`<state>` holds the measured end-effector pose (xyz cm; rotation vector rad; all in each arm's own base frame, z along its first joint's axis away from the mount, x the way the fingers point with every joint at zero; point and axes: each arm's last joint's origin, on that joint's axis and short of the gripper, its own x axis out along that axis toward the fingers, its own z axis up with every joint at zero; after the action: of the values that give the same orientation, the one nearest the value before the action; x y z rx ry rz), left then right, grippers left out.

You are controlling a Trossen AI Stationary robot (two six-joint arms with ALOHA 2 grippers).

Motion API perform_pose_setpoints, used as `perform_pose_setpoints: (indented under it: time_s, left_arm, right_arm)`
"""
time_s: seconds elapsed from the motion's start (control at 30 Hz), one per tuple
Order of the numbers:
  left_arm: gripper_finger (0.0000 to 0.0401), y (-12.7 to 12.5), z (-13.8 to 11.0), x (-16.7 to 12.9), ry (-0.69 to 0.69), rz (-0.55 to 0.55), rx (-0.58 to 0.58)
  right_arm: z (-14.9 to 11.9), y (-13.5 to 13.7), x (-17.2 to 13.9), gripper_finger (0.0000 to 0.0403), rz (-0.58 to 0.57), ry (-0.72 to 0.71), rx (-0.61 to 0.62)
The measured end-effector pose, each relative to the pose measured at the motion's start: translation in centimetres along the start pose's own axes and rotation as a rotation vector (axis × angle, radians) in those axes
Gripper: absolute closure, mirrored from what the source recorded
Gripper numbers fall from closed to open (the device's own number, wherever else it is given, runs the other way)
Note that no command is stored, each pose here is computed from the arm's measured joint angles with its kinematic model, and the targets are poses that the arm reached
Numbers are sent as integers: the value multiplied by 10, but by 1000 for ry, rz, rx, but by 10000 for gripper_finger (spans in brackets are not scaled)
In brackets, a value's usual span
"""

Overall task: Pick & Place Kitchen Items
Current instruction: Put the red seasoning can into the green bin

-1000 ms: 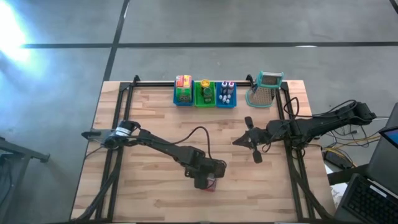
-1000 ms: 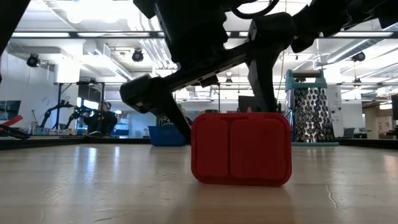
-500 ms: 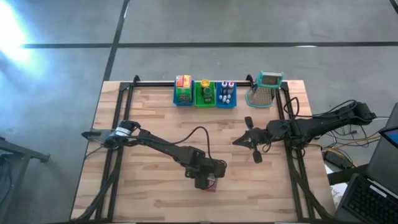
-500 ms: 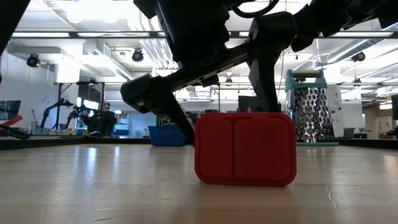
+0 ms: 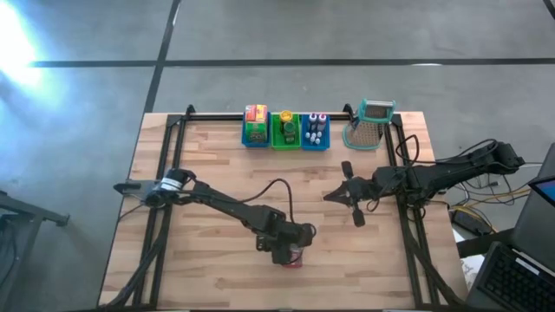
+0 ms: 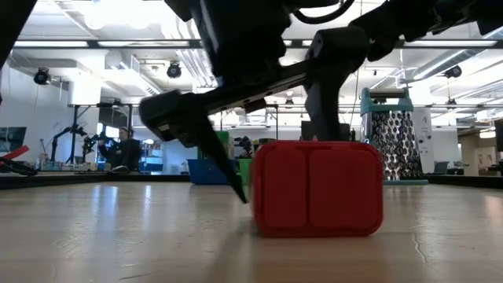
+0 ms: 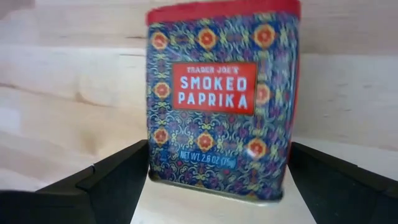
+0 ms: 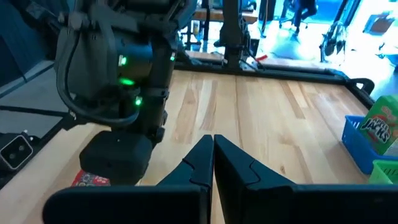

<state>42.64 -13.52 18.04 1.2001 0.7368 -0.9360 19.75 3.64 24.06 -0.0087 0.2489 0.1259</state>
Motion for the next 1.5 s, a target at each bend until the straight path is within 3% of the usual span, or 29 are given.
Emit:
perform_pose_setpoints:
  time_s: [0.2, 0.6, 1.27, 1.5]
  left_arm:
    - [24, -7, -2, 0, 37, -66, -30]
    - [24, -12, -4, 0, 77, -107, -249]
    - [25, -7, 2, -3, -21, -113, -264]
    - [61, -7, 2, -3, -21, -111, -263]
  right_arm:
    - [1, -1, 0, 394, -39, -15, -30]
    - [1, -1, 0, 394, -47, -14, -58]
    - [1, -1, 0, 394, -45, -14, -49]
    - [1, -1, 0, 394, -44, -13, -48]
